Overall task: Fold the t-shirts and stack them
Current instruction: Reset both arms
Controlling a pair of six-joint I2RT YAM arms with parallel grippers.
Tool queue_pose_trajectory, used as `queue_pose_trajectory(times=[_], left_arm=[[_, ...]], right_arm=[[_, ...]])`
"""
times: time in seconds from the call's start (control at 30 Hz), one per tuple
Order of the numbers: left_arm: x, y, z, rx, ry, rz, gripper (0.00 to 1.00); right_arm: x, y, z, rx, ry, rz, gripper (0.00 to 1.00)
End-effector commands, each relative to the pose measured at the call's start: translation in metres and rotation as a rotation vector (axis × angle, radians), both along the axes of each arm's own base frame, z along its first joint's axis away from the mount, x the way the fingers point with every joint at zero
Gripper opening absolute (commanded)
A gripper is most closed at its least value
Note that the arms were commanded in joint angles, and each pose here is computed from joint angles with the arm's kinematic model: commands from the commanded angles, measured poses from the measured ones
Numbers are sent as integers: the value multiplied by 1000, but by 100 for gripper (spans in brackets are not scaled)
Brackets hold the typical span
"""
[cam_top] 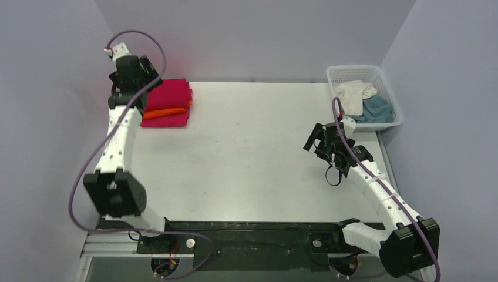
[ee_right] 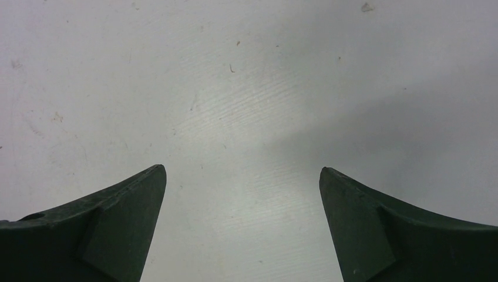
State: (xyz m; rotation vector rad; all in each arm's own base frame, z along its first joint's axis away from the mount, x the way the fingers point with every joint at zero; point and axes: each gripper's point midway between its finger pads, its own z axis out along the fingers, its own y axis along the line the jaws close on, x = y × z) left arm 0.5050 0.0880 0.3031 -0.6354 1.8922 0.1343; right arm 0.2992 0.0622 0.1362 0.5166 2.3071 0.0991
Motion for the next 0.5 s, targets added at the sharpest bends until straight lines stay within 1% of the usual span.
queue_pose_trajectory(times=[0.0, 0.03, 0.07, 0.1, 0.13, 0.2, 0.33, 0.4, 0.47], left_arm=[[-72, -120, -13, -223, -180, -245, 88], [-84, -148, -11, -252, -217, -313, 88], [-109, -155, -27, -262, -207, -326, 89], [-124, -176, -34, -295, -201, -366, 89], [-146, -178, -55, -306, -178, -364, 89], [-182, -202, -81, -356, -138, -423, 89], [-230, -203, -128, -390, -31, -407, 90], [-241, -198, -137, -401, -14, -386, 90], [-245, -195, -134, -404, -25, -385, 90]], right_arm=[[-17, -15, -1, 8, -53, -71, 100], [-21, -18, -1, -2, -56, -73, 100], [-28, -21, -1, -9, -62, -75, 100], [-33, -24, -5, -28, -58, -75, 100], [-37, -26, -3, -28, -71, -77, 100], [-44, -28, -7, -27, -81, -74, 100], [-54, -32, -14, -22, -103, -78, 100], [-55, -30, -15, -7, -120, -77, 100], [-56, -29, -13, 17, -141, -84, 100]])
